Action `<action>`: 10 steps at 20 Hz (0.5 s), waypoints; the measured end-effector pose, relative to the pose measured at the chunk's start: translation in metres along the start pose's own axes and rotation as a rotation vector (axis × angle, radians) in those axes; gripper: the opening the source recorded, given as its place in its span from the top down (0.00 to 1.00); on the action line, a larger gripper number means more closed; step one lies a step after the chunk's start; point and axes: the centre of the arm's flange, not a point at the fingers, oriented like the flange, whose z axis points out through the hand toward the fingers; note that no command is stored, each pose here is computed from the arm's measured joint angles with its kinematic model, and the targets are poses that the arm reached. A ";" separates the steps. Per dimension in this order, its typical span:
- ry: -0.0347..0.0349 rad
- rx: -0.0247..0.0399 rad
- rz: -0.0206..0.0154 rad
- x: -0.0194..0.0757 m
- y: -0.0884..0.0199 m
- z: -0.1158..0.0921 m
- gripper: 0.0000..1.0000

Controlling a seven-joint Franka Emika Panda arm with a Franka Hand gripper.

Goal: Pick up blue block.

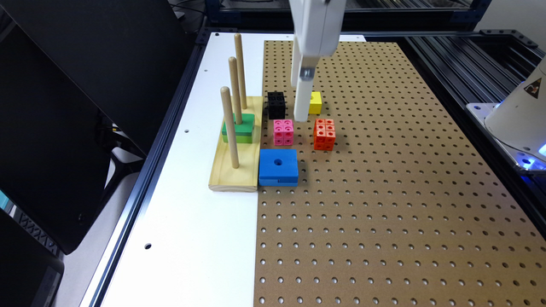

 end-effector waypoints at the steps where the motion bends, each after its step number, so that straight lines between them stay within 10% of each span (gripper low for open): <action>1: -0.0007 0.0008 0.0006 0.0009 0.000 0.006 0.00; 10: -0.0099 -0.0047 0.0039 0.0027 0.000 0.027 0.00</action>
